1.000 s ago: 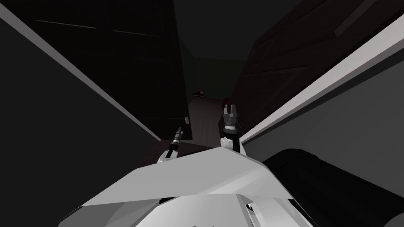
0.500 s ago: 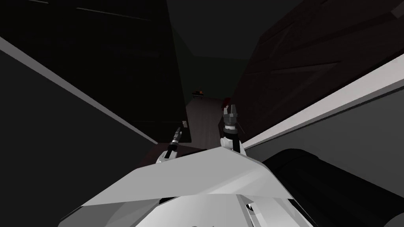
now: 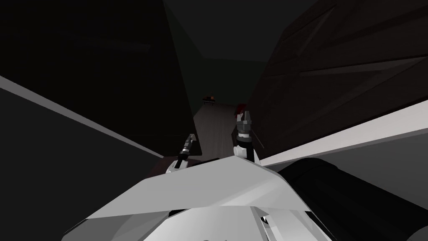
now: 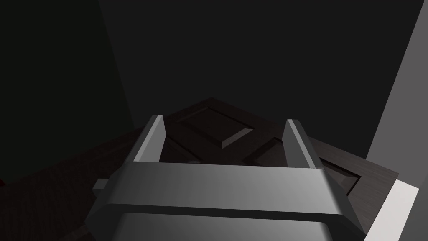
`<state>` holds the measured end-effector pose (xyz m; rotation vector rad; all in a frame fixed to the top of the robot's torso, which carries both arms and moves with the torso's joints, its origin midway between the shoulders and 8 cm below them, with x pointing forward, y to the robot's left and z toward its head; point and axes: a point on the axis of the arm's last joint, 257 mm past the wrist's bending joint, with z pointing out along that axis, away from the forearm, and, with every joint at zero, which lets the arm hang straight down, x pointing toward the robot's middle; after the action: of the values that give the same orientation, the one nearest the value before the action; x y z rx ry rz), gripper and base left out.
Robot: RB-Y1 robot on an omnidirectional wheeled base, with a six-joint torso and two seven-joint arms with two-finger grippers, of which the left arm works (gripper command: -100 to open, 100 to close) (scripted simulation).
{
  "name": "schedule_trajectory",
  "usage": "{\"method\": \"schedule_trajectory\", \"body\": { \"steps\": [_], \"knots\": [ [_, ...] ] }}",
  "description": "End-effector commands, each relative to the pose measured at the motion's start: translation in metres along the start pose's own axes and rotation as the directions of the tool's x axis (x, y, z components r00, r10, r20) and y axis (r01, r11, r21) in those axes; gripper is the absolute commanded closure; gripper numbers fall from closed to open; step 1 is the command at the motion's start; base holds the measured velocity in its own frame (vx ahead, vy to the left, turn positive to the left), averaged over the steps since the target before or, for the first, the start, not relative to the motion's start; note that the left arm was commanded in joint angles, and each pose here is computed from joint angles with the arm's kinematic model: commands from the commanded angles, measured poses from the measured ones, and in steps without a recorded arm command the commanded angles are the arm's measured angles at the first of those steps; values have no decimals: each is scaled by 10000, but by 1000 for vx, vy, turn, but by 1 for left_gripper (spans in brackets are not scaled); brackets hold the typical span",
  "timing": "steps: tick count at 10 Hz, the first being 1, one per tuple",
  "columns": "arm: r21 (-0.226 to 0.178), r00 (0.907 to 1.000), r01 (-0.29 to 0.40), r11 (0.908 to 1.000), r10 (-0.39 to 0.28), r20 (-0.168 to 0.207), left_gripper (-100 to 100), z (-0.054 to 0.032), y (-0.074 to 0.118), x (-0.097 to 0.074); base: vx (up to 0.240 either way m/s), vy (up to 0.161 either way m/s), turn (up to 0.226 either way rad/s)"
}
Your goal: Push the door open
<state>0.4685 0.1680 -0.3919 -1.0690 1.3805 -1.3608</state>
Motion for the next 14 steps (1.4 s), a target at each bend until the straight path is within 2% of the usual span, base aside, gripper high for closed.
{"method": "schedule_trajectory", "body": {
  "steps": [1, 2, 3, 8, 9, 14],
  "knots": [
    [34, 10000, 76, 10000, -76, 28, -100, 3, -3, 35, 162, -47, -25],
    [16, 10000, 48, 10000, -48, 18, -100, 3, 0, 22, 71, -25, 0],
    [16, 10000, 48, 10000, -48, 18, 100, 3, 0, 22, -14, 5, 9],
    [16, 10000, 48, 10000, -48, 18, 100, 3, 0, 22, -12, 4, -3],
    [-63, 9997, -64, 10000, 66, 219, 100, -21, 25, -109, 95, -34, 16],
    [-106, 9965, -268, 9996, 276, 789, 100, -58, 23, -437, 159, -78, 42]
  ]
}}
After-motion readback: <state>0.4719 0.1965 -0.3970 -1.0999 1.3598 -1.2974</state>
